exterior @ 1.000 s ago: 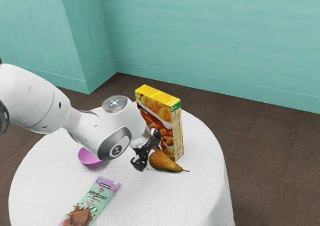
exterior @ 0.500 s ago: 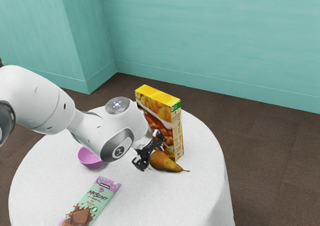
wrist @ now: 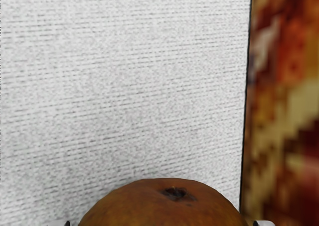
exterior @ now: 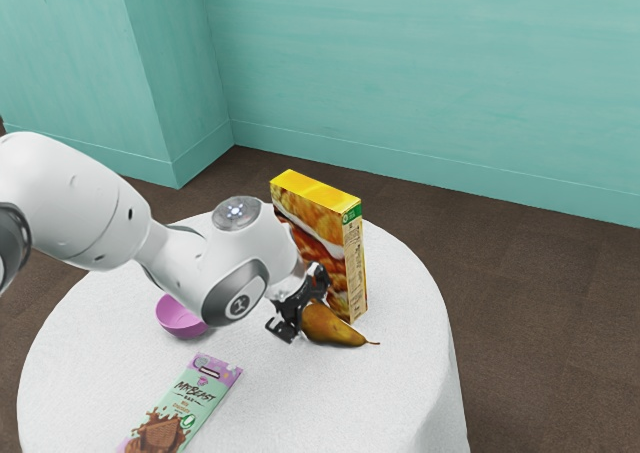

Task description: Place the pear in the bowl.

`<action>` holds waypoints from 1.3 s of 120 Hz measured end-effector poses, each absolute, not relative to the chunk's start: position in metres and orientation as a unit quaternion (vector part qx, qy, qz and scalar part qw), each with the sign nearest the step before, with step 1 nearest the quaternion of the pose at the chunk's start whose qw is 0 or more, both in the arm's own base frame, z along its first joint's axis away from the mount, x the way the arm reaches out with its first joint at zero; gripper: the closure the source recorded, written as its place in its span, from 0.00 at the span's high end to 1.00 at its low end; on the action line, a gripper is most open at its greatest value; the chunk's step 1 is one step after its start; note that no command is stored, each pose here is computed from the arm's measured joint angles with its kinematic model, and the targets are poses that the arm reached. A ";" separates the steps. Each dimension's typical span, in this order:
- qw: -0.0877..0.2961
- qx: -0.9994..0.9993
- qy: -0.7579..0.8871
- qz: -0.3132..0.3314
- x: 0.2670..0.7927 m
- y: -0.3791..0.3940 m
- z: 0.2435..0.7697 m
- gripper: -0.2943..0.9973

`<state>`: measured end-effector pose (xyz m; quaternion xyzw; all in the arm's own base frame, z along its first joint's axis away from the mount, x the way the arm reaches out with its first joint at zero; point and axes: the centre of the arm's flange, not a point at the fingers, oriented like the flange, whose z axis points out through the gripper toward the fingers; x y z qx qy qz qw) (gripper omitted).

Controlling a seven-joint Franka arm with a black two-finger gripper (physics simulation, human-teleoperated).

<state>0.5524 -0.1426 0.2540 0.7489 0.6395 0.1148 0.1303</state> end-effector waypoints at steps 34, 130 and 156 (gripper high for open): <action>0.154 0.728 0.656 0.121 0.525 -0.109 0.319 0.50; 0.105 0.630 0.763 0.100 0.487 0.046 0.327 0.67; 0.130 0.619 0.765 0.120 0.472 0.068 0.398 0.73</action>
